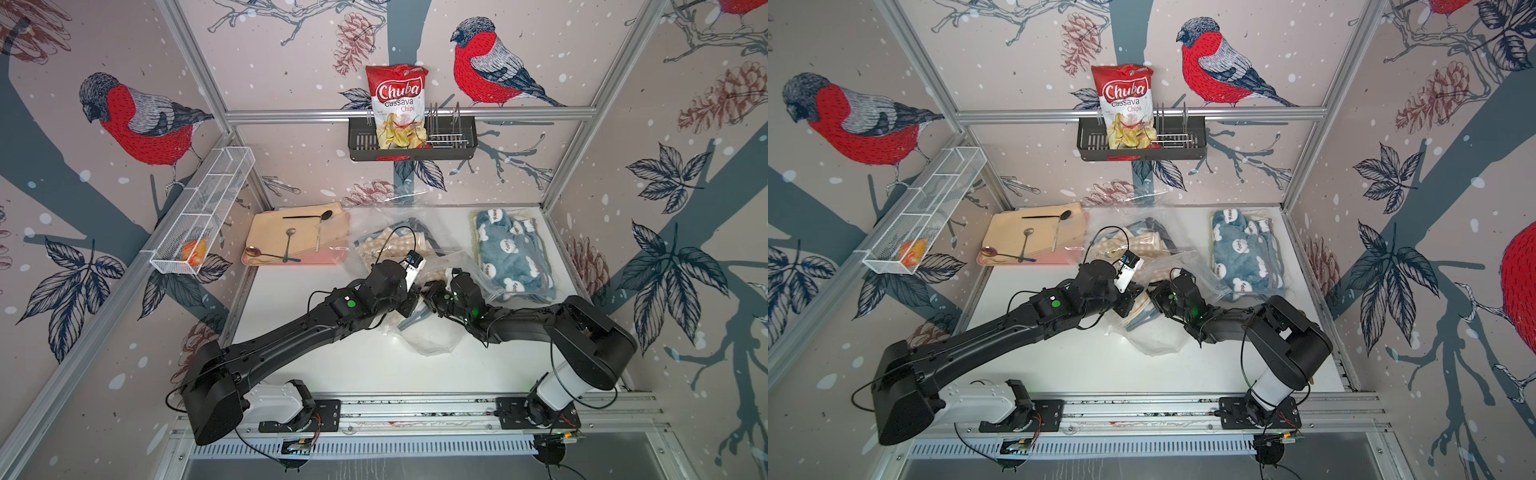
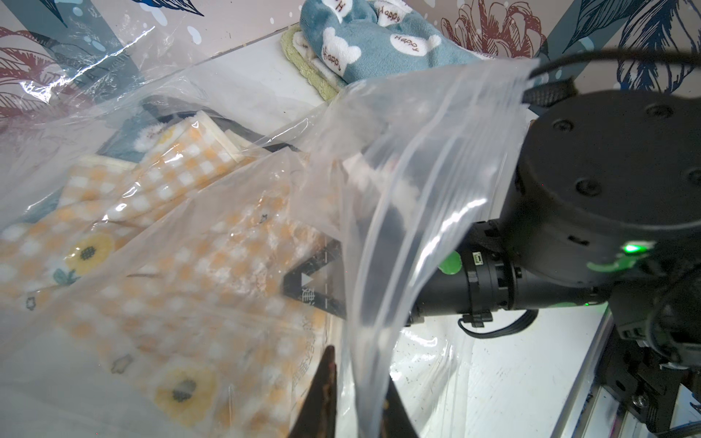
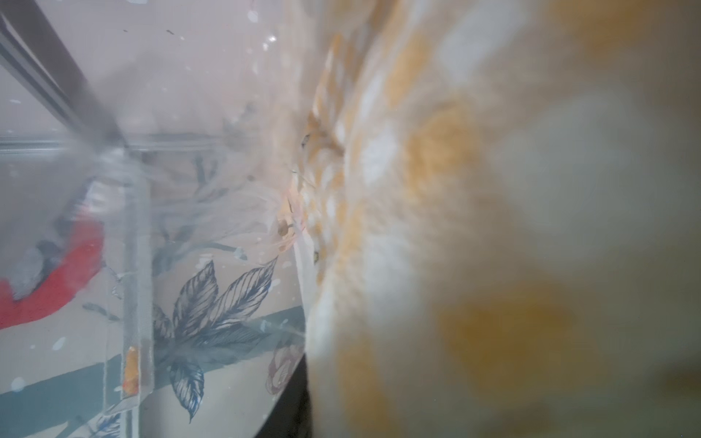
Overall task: Take the blanket out of the vacuum bag
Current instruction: Take out the blanket from the vacuum bag.
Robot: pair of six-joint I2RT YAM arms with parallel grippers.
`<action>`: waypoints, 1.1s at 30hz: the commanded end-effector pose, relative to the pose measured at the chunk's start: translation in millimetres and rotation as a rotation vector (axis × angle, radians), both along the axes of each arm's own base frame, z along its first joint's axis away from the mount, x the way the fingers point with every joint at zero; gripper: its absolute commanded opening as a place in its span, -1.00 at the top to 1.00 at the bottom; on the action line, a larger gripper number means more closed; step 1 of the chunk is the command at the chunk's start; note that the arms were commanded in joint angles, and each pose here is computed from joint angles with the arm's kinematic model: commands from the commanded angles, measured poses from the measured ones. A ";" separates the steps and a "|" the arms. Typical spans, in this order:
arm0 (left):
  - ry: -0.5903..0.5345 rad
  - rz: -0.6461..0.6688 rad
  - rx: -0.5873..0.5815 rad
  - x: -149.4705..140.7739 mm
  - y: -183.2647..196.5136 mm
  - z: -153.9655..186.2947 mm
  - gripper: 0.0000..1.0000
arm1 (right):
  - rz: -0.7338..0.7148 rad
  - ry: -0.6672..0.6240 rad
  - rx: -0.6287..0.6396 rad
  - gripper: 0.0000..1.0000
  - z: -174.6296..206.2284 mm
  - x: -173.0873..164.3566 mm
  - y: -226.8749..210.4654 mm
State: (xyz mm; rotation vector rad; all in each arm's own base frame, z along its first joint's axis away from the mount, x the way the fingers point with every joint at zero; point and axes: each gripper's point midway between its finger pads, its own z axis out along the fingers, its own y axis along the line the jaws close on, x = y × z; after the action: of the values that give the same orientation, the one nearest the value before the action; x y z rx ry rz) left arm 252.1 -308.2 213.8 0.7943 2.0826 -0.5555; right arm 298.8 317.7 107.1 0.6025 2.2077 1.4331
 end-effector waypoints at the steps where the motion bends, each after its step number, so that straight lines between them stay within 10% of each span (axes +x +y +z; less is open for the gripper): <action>1: -0.032 0.014 -0.014 3.8 0.9 9.7 0.69 | 0.024 -0.065 0.041 0.56 24.0 5.8 11.2; 13: -0.036 0.017 -0.016 4.3 1.2 10.7 0.71 | -0.015 -0.073 0.014 0.71 29.1 3.5 0.3; 24: -0.028 0.014 -0.013 4.0 0.0 8.4 0.72 | -0.056 -0.045 0.030 -0.03 5.8 9.2 -0.9; 33: -0.028 0.012 -0.014 3.9 -0.3 8.1 0.72 | -0.077 -0.048 0.074 0.50 5.5 23.5 7.4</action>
State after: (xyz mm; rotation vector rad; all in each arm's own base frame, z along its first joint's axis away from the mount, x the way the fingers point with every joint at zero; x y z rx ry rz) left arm 254.1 -305.7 216.1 0.7807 2.0768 -0.5401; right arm 315.0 320.5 97.4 0.6623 2.1499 1.4322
